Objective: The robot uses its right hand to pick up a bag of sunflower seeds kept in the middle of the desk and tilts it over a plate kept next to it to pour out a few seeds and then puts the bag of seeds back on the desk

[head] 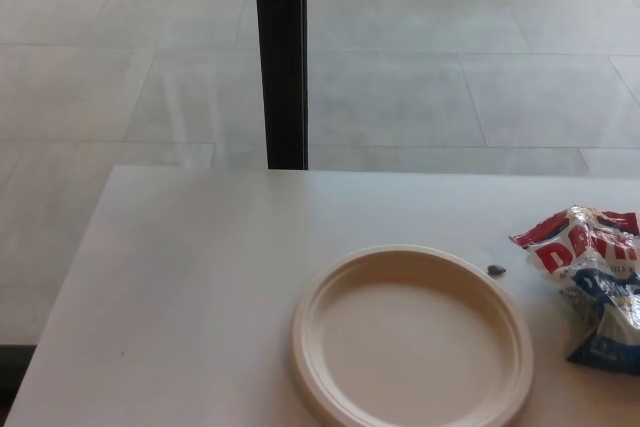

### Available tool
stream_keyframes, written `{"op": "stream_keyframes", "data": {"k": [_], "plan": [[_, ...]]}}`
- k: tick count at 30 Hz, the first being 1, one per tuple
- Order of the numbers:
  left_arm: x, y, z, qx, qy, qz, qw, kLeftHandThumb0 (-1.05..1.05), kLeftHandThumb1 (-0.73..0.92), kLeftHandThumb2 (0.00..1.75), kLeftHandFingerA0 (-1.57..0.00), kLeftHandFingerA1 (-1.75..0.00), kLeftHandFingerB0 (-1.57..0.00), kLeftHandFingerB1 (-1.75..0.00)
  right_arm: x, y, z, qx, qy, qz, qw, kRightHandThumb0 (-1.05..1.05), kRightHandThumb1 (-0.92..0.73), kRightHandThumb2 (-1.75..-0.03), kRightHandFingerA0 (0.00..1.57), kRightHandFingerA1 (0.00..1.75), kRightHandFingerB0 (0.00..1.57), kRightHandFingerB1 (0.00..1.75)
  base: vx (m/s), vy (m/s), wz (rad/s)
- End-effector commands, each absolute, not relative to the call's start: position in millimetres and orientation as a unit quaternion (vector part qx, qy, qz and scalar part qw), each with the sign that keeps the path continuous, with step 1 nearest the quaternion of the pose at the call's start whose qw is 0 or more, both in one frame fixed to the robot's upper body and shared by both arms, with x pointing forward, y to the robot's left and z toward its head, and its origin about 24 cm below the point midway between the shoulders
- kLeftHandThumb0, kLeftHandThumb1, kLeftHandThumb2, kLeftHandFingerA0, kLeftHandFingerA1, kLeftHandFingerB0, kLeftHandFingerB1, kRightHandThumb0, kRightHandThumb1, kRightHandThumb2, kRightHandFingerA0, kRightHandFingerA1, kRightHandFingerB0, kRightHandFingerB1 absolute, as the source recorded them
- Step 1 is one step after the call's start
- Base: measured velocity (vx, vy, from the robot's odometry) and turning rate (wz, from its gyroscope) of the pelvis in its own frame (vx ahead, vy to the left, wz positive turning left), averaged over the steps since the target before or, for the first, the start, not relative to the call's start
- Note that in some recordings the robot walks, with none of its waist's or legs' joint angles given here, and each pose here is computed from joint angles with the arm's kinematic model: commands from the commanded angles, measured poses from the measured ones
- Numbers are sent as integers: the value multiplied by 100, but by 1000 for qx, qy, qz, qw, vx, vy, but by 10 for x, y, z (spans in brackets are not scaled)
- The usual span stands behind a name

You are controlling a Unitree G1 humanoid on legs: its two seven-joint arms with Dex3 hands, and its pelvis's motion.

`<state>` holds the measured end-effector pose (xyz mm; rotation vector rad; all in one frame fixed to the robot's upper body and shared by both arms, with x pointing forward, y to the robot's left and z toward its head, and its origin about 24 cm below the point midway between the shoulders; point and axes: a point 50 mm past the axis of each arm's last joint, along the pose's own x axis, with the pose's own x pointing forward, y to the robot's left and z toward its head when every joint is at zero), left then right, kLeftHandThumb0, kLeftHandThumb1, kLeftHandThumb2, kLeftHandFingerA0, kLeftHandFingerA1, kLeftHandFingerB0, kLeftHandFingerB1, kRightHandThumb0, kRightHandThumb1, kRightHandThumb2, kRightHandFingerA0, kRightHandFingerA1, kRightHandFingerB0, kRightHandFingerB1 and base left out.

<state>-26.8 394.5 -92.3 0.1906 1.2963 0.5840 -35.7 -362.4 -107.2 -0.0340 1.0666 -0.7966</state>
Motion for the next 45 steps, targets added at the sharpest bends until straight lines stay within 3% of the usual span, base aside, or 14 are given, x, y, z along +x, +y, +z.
{"op": "stream_keyframes", "data": {"k": [1, 4, 14, 15, 16, 18, 19, 23, 25, 26, 29, 30, 41, 45], "plan": [[-286, 4050, -830, 48, 567, 289, 770, -89, 87, 66, -47, -60, -27, -38, -289, -3977, -801, 71, 345, -479, 804, -92, -55, -86, 0, 15, 0, 7, 0, 0, 0], [-304, 4045, -833, 58, 570, 286, 768, -90, 70, 109, -48, -66, -21, -50, -144, -4142, -671, 95, 290, -518, 799, -104, -64, -95, 0, 15, 0, 12, 0, 0, 0], [-360, 4053, -821, 54, 570, 296, 764, -89, 87, 66, -54, -66, -29, -39, 563, -4591, 16, 78, 113, -517, 845, -105, -69, -103, 0, 12, 0, 6, 0, 0, 0], [-365, 4052, -821, 52, 570, 296, 765, -89, 70, 109, -50, -69, -22, -50, 677, -4586, 128, 77, 84, -504, 856, -105, -70, -102, 0, 5, 0, 3, 0, 0, 0], [-386, 4049, -822, 45, 569, 302, 763, -88, 87, 66, -55, -65, -29, -38, 825, -4582, 270, 63, 70, -486, 869, -105, -71, -105, 0, 10, 0, 6, 0, 0, 0], [-391, 4048, -821, 42, 569, 300, 765, -93, 73, 109, -49, -68, -22, -49, 965, -4561, 422, 65, 42, -459, 885, -105, -68, -105, 0, 14, 0, 8, 0, 0, 0], [-394, 4047, -817, 49, 571, 291, 766, -87, 87, 66, -47, -61, -27, -38, 1167, -4488, 653, 54, 6, -433, 900, -102, -66, -92, 0, 0, 0, 5, 0, 0, 0], [-413, 4030, -828, 42, 567, 297, 767, -90, 69, 108, -48, -67, -23, -51, 1602, -4289, 1124, 14, -38, -370, 928, -103, -65, -106, 0, 17, 0, 14, 0, 0, 0], [-427, 4027, -829, 44, 571, 295, 765, -88, 87, 66, -50, -60, -28, -38, 1770, -4166, 1293, 7, -65, -317, 946, -105, -61, -103, 0, 18, 0, 14, 0, 0, 0], [-429, 4026, -830, 45, 570, 296, 765, -89, 68, 108, -49, -67, -25, -51, 1864, -4068, 1375, -6, -77, -290, 954, -105, -62, -102, 0, 17, 0, 23, 0, 0, 0], [-429, 4026, -833, 43, 570, 302, 763, -88, 84, 66, -52, -63, -30, -39, 1992, -3919, 1475, -27, -79, -257, 963, -105, -63, -102, 0, 19, 0, 25, 0, 0, 0], [-420, 4026, -836, 41, 571, 303, 762, -88, 69, 107, -48, -67, -25, -51, 2083, -3843, 1499, -46, -64, -238, 968, -101, -60, -102, 0, 15, 1, 18, 0, 0, 0], [-418, 4025, -837, 53, 575, 298, 760, -87, 68, 108, -50, -68, -25, -51, 2533, -3214, 1200, -160, 63, -88, 981, -99, -67, -101, 0, 6, 0, 0, 0, 0, 0], [-422, 4021, -837, 58, 574, 295, 762, -88, 87, 66, -54, -63, -31, -40, 2639, -3102, 1030, -194, 108, -84, 971, -102, -66, -103, 0, 5, 0, 0, 0, 0, 0]]}}
